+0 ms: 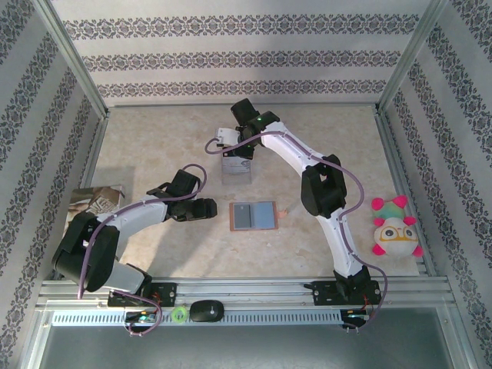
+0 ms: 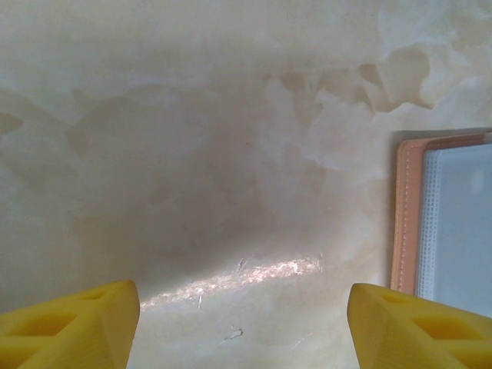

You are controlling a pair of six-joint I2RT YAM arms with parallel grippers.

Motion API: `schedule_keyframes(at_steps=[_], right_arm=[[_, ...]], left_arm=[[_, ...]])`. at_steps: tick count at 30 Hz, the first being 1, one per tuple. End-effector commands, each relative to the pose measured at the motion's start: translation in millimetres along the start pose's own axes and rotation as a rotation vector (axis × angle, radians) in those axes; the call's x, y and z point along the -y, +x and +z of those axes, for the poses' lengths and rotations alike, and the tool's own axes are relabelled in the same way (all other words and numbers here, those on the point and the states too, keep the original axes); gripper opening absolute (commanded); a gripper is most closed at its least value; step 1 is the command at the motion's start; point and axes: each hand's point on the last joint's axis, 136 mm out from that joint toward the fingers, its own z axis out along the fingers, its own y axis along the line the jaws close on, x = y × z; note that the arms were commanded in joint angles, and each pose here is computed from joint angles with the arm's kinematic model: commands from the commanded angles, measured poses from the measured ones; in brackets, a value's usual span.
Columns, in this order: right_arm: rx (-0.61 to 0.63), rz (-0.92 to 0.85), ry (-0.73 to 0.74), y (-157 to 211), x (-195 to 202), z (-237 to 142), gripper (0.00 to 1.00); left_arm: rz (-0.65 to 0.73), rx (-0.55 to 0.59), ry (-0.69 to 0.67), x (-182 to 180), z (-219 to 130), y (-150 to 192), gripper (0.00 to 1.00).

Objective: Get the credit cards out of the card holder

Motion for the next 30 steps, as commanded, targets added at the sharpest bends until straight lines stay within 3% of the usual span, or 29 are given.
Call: schedule_keyframes(at_steps=[1, 3, 5, 9, 13, 17, 24, 26, 30], right_arm=[[-0.021, 0.002, 0.030, 6.5, 5.0, 6.5, 0.17], [-0.017, 0.018, 0.083, 5.1, 15.3, 7.4, 0.34], [-0.009, 0.036, 0.128, 2.6, 24.6, 6.5, 0.39], [0.030, 0.081, 0.229, -7.8, 46.4, -4.9, 0.41], [0.144, 0.139, 0.308, -29.0, 57.2, -28.8, 0.42], [0.285, 0.298, 0.334, -53.6, 61.0, -60.9, 0.44], [0.555, 0.818, 0.147, -66.0, 39.2, -97.7, 0.45], [0.574, 0.925, 0.072, -61.7, 22.8, -100.4, 0.44], [0.493, 1.111, 0.008, -35.4, -19.8, -98.0, 0.45]], left_arm=[[-0.005, 0.000, 0.016, -1.3, 3.1, -1.2, 0.72], [-0.006, -0.001, 0.018, -1.3, 3.2, -0.8, 0.72], [-0.007, -0.001, 0.021, -0.7, 2.9, -0.8, 0.72], [-0.011, 0.001, 0.028, -0.1, 2.7, 0.2, 0.72], [-0.017, 0.016, 0.032, 0.0, 0.7, -0.7, 0.73], [-0.022, 0.058, 0.038, 1.0, -3.9, -6.7, 0.86], [-0.055, 0.174, 0.077, 3.5, -17.4, -21.8, 0.92], [-0.080, 0.213, 0.091, 1.4, -23.2, -25.9, 1.00], [-0.133, 0.289, 0.141, -2.9, -37.8, -34.1, 1.00]])
